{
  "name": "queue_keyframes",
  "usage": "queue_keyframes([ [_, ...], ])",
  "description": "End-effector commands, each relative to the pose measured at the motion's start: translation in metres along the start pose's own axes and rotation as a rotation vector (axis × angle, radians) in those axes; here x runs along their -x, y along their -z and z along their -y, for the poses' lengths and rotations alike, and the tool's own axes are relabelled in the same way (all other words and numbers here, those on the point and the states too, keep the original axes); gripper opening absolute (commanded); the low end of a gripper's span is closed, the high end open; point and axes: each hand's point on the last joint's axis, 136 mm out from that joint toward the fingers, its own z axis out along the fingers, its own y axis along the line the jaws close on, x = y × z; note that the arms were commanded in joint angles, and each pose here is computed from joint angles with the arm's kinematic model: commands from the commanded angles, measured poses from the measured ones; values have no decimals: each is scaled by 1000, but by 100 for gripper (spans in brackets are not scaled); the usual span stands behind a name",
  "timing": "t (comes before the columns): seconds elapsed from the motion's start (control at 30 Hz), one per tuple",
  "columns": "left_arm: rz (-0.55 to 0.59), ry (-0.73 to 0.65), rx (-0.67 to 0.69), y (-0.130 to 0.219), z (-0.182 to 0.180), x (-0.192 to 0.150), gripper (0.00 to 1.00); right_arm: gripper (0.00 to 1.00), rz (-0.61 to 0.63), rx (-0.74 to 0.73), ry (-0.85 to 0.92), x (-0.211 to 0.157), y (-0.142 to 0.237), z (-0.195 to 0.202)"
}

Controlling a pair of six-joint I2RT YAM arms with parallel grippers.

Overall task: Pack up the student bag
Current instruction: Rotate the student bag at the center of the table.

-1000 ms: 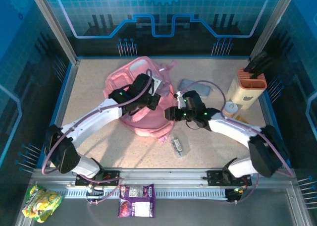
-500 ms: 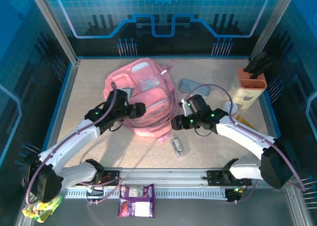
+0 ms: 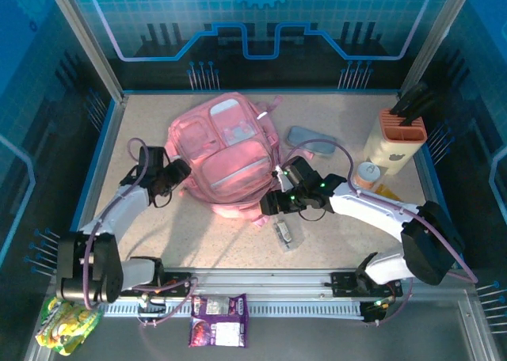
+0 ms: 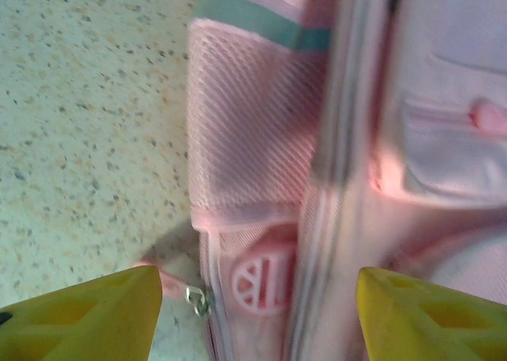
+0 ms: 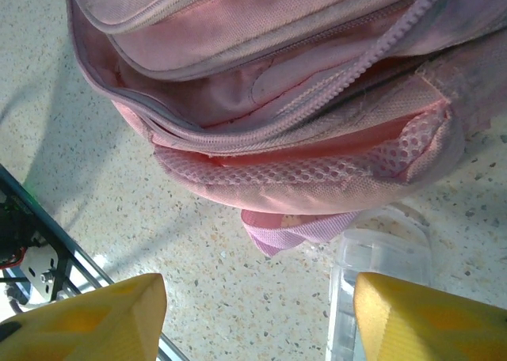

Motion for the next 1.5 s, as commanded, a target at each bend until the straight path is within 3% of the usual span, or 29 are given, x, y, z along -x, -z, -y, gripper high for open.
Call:
queue_keyframes([
  [0.0,-23,63,-30,-17,2,9,65,65,-7,23,-21,-3,-1,-6],
  [0.1,-22,141,-34,-33,-6,15,61,65,-13,23,-38,-4,-5,-4],
  [0.37,-38,182,-65,-61,-4,22,47,65,-8,-3,-44,3,-19,3],
  [0.67,-36,193,-91,-54,-8,23,0,64,78,-15,5,58,-44,1],
  [0.8,-10,191,-79,-32,-18,25,0,64,130,-50,39,103,-54,9],
  [1.07,-66,304,-187,-6,-6,-27,0,67,202,-69,157,201,-73,14],
  [1.23,-74,309,-205,10,16,-54,0,74,211,-197,193,201,-37,24],
  [1.47,-136,393,-263,12,47,-78,0,77,131,-291,225,127,3,27],
])
